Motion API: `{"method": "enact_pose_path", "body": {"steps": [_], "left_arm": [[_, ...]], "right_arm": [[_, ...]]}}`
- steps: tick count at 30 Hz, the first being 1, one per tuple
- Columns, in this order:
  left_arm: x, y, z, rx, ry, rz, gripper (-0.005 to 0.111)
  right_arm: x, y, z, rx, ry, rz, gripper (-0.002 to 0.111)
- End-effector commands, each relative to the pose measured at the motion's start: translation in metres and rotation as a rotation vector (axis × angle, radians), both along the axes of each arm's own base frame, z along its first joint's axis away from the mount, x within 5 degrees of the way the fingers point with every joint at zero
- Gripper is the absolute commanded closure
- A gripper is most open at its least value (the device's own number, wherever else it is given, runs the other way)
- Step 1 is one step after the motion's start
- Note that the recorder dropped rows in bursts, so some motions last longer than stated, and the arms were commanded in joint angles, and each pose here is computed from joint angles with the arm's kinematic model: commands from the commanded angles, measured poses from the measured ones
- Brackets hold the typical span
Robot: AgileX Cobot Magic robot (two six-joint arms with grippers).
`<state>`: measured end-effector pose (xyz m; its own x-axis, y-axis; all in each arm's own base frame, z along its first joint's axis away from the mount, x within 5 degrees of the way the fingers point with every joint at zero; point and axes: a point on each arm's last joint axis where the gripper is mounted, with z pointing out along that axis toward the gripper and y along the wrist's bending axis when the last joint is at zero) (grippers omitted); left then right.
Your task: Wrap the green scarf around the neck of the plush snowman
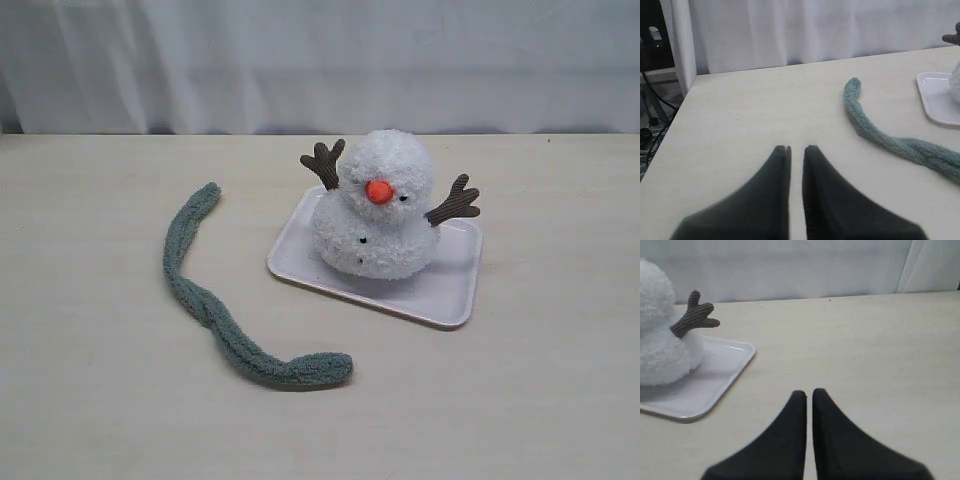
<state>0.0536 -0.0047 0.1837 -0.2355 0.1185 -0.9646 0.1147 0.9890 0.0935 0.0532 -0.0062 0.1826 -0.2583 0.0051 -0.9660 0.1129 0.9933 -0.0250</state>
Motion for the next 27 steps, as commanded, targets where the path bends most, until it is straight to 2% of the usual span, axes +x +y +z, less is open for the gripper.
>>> {"method": "enact_pose_path", "body": {"steps": [1, 4, 10, 15, 22, 24, 25, 26, 27], "left_arm": [[0.0, -0.001, 0.0, -0.002, -0.011, -0.008, 0.096], [0.0, -0.001, 0.0, -0.002, -0.011, -0.008, 0.096], [0.0, -0.001, 0.0, -0.002, -0.011, -0.008, 0.096], [0.0, -0.001, 0.0, -0.002, -0.013, -0.009, 0.096], [0.0, -0.001, 0.0, -0.002, -0.013, -0.009, 0.096], [0.001, 0.002, 0.003, 0.185, -0.063, -0.018, 0.096], [0.002, 0.003, 0.008, 0.229, -0.115, -0.018, 0.096], [0.002, 0.001, 0.013, 0.148, -0.168, -0.018, 0.096], [0.003, -0.001, 0.02, -0.051, -0.23, -0.012, 0.096]], "right_arm": [[0.0, -0.002, 0.0, -0.068, 0.0, -0.002, 0.104], [0.0, -0.002, 0.001, -0.073, -0.011, -0.002, 0.104], [0.003, -0.001, 0.018, -0.092, -0.195, 0.0, 0.104], [0.003, -0.001, 0.026, -0.119, -0.281, 0.002, 0.104], [0.003, -0.001, 0.026, -0.11, -0.28, 0.002, 0.104], [0.003, -0.001, 0.026, -0.11, -0.28, 0.002, 0.104], [0.003, -0.001, 0.026, -0.11, -0.28, 0.002, 0.104], [0.003, -0.001, 0.026, -0.11, -0.28, 0.002, 0.104], [0.003, -0.001, 0.026, -0.11, -0.28, 0.002, 0.104]]}}
